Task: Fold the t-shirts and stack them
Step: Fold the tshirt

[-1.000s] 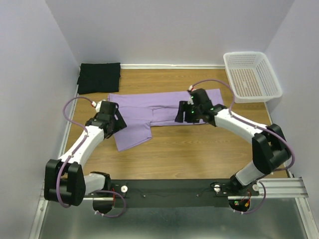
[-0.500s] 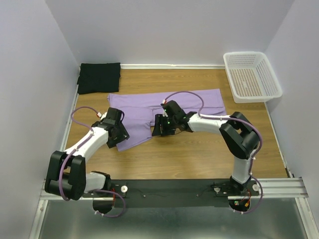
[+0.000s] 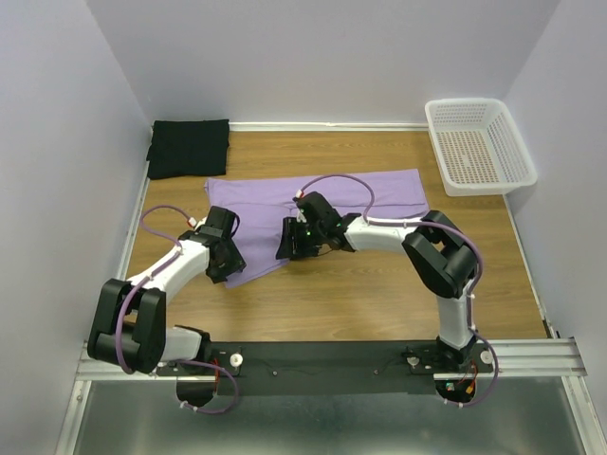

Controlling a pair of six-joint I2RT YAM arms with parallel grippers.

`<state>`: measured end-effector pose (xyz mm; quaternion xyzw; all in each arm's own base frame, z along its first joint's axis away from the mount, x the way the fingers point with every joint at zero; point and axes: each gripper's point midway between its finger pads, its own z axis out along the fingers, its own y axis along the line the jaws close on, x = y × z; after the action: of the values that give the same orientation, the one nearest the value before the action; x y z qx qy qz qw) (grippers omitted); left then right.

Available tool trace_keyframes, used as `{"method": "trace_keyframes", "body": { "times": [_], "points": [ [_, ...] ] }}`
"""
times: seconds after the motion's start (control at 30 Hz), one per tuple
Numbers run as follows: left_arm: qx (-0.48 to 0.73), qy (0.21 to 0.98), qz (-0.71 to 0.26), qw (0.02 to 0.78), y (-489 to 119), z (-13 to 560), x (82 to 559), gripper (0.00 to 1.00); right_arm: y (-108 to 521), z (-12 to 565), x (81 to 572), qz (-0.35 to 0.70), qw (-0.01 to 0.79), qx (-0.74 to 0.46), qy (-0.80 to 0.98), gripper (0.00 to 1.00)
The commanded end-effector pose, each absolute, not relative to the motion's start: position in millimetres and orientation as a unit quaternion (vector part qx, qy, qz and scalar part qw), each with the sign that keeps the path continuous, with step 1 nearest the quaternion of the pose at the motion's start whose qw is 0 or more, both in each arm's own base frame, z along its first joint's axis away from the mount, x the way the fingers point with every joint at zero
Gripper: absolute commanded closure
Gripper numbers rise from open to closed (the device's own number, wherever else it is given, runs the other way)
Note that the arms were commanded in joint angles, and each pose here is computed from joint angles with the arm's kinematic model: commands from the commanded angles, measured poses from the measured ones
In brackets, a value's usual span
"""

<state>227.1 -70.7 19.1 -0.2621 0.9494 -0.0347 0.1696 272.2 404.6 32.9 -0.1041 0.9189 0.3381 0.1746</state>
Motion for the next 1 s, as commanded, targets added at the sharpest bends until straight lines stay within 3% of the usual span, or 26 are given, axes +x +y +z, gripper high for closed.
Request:
{"method": "trace_keyframes", "body": {
  "times": [0.0,0.1,0.2,0.33,0.4,0.47,0.7,0.97],
  "points": [
    [-0.265,0.954,-0.04,0.134,-78.5,3.5,213.6,0.43,411.6,12.2,256.7,0.331,0.142,-0.108,0.926,0.4],
    [-0.262,0.956,-0.038,0.124,-79.1,-2.1,210.0,0.43,412.9,4.2,252.9,0.327,0.132,-0.106,0.93,0.49],
    [-0.26,0.957,-0.041,0.122,-80.7,-3.8,209.4,0.51,413.0,0.8,252.4,0.324,0.129,-0.103,0.931,0.6],
    [-0.261,0.956,-0.042,0.125,-80.5,-3.0,209.6,0.72,413.6,3.3,254.6,0.325,0.132,-0.103,0.931,0.81],
    [-0.262,0.956,-0.042,0.127,-79.8,-3.0,210.3,0.9,414.8,5.6,255.1,0.326,0.135,-0.105,0.93,0.9],
    [-0.262,0.955,-0.041,0.13,-79.6,-2.4,211.5,0.99,415.3,8.2,256.0,0.327,0.138,-0.107,0.929,0.93],
    [-0.26,0.948,-0.007,0.181,-66.0,27.8,237.2,1.0,422.2,31.6,271.6,0.329,0.171,-0.116,0.921,0.94],
    [-0.231,0.935,0.033,0.269,-56.4,80.5,313.9,1.0,417.5,59.4,329.2,0.318,0.231,-0.105,0.913,0.95]
  ]
}}
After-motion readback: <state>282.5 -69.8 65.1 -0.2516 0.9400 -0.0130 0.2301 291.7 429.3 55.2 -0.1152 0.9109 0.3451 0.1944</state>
